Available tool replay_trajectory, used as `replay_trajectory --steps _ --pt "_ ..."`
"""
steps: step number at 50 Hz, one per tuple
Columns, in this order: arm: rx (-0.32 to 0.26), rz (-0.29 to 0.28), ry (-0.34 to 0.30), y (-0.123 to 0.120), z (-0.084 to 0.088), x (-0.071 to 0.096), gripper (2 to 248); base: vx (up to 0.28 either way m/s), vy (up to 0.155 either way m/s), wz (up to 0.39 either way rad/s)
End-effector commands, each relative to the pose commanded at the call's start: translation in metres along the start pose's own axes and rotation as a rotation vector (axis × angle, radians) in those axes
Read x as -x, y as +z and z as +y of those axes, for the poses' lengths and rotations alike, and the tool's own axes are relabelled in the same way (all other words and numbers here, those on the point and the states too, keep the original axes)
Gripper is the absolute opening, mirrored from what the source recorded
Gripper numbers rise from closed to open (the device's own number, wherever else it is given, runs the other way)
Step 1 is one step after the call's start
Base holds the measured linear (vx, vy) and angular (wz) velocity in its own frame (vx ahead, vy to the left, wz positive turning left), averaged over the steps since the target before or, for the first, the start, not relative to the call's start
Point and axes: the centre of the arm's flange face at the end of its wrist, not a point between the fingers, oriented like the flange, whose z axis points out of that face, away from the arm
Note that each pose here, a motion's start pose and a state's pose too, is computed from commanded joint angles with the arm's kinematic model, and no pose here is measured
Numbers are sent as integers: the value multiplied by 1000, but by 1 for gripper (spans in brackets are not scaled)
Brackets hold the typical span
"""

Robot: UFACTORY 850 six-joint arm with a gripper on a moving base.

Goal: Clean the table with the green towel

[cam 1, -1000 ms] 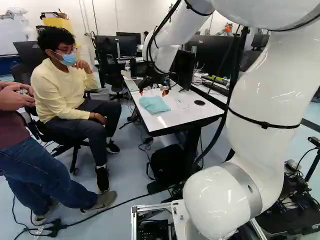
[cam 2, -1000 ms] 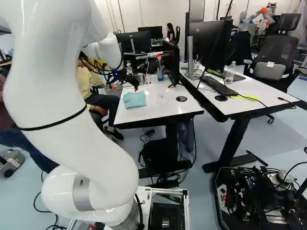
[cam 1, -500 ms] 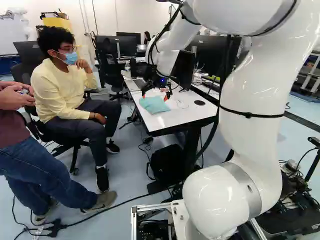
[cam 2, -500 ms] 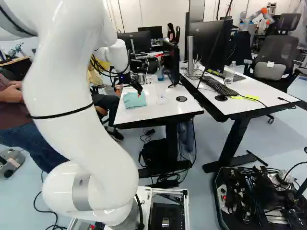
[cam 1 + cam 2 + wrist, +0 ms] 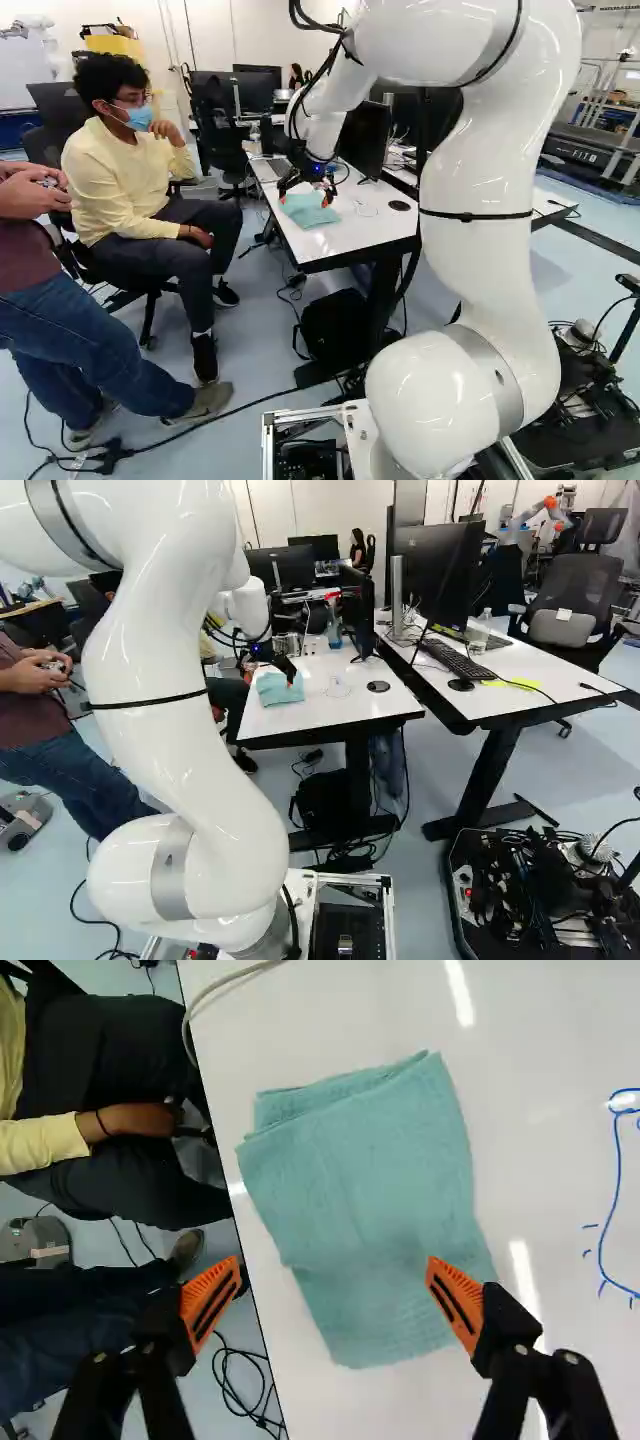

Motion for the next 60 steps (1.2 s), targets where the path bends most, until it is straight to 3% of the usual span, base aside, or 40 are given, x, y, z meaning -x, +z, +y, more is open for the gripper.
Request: replay_trajectory --steps 18,39,60 --pt "1 4 6 20 1 -23 247 0 0 0" --pt "10 11 24 20 15 -29 247 0 0 0" --pt "68 20 -86 20 21 -30 247 0 0 0"
